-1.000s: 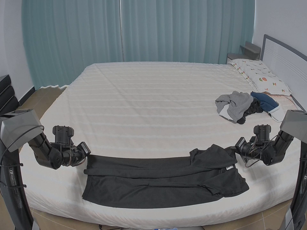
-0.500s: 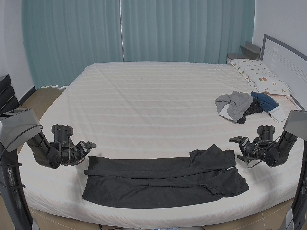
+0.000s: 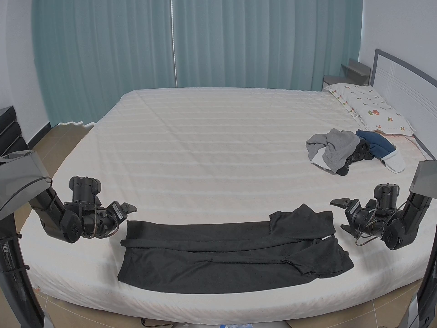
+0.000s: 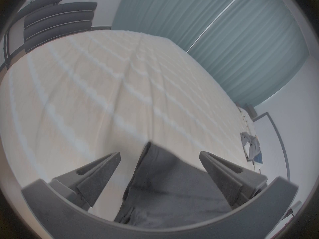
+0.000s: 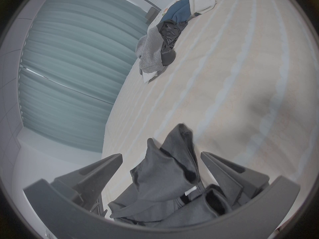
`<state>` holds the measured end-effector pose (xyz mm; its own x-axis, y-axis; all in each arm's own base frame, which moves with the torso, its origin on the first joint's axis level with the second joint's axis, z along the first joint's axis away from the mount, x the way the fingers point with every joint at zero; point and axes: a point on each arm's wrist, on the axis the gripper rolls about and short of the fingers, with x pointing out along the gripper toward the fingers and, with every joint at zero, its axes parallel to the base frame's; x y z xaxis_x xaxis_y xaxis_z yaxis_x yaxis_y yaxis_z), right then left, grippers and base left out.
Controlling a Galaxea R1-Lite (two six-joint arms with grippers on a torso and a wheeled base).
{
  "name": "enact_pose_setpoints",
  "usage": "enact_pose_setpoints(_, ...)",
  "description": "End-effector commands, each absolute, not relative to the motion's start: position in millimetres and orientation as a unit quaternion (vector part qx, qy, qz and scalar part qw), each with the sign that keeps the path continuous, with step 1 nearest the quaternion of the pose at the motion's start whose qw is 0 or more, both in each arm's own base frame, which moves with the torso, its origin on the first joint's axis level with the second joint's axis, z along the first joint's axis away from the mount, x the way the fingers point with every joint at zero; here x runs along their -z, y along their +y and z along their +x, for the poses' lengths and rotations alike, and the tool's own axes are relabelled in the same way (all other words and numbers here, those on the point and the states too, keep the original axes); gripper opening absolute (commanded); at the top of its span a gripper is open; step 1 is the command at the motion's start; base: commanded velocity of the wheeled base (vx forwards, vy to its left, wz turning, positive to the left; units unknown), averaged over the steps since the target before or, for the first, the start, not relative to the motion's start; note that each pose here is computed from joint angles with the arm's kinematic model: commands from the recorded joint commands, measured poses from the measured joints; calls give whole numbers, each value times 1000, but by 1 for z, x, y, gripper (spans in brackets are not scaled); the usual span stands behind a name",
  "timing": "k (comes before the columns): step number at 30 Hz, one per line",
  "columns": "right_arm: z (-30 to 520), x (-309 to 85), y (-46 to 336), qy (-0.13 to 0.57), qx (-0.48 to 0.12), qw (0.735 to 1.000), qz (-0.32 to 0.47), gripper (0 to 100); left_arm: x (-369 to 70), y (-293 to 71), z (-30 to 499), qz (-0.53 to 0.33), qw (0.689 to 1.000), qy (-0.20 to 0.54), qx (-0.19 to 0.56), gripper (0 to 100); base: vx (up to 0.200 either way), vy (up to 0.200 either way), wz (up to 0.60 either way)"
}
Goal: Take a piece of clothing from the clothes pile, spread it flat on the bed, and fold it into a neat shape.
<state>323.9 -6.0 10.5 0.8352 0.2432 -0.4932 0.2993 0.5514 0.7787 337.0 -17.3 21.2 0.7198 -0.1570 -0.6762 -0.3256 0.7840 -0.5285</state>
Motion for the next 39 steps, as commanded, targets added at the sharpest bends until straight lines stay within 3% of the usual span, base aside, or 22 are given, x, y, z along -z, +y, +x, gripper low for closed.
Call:
enact_pose_setpoints(1,323,-14,-5,284,14,834,474,100,-21,-24,332,-321,866,380,-43,100,0,0,0)
enact_pose_setpoints(15,318,-30,3,268,7,826,495,100,-13,-33,329,-315,854,412,-43,100,0,0,0)
enact_pose_setpoints(21,313,-30,22,287,-12,822,492,100,-12,-39,334,-318,855,408,-37,100,0,0,0)
enact_pose_setpoints(24,312,-30,37,280,2,832,478,100,-2,-39,340,-309,857,408,-59,100,0,0,0)
enact_pose_setpoints(25,311,-30,42,278,4,835,474,100,0,-39,341,-307,857,409,-64,0,0,0,0)
enact_pose_setpoints(34,317,-25,54,289,6,835,468,100,-4,-39,344,-308,861,399,-65,0,0,0,0)
enact_pose_setpoints(39,332,-24,62,300,17,816,494,100,-17,-38,344,-307,871,377,-70,0,0,0,0)
